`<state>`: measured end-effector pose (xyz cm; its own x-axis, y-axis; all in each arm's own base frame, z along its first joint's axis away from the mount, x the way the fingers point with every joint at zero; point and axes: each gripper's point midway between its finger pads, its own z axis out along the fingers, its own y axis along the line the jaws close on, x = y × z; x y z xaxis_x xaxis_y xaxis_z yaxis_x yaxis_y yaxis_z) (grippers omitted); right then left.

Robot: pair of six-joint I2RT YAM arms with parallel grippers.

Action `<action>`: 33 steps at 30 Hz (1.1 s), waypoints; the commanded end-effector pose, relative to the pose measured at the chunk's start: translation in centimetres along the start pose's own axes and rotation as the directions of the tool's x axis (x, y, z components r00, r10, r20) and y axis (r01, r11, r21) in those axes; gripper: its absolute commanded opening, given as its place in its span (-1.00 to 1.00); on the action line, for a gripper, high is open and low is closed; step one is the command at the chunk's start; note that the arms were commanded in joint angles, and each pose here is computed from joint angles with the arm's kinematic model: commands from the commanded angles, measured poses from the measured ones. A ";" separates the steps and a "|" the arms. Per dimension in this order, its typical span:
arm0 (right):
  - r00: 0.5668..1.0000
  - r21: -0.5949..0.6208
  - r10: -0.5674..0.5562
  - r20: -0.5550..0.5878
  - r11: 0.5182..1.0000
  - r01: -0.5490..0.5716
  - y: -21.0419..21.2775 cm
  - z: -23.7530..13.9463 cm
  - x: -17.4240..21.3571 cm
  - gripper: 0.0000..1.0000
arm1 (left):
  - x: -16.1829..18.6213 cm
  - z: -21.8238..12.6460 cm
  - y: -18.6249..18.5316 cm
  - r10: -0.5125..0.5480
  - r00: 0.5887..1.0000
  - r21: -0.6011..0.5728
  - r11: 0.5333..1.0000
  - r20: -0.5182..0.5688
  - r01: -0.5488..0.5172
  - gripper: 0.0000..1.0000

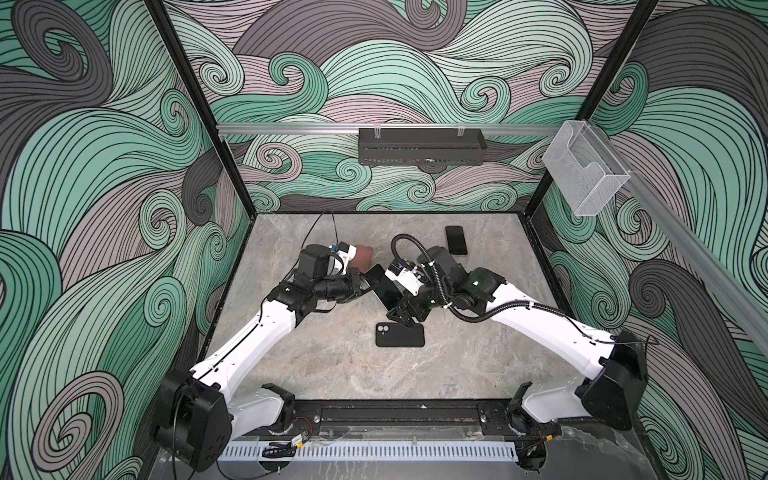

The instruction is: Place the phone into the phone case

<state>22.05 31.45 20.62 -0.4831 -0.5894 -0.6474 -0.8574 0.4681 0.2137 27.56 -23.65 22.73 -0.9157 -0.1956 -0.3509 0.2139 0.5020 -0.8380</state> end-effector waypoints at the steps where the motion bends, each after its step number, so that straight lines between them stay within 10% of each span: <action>1: 1.000 -0.045 -0.019 0.016 0.999 0.019 1.0 -1.4 -0.1 0.81 | 0.0 -0.4 -2.4 0.096 0.994 0.086 0.992 -0.044 -0.092 -1.00; 18: 0.992 -0.326 0.071 0.101 0.945 -0.035 2.5 -8.7 -0.8 0.24 | 7.4 -3.9 -7.3 0.499 0.835 0.281 0.856 -0.231 -0.434 -1.00; 33: 0.991 -0.548 0.077 0.106 0.836 -0.006 5.6 -9.5 -1.9 -0.03 | 12.5 -4.1 -10.5 0.616 0.695 0.459 0.772 -0.371 -0.440 -1.00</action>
<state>17.85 28.84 28.74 -0.5456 -0.4858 -0.6828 -0.8178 0.1307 0.5605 13.64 -27.65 27.12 -0.6831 0.4620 -0.5656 0.6952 0.1742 -0.6974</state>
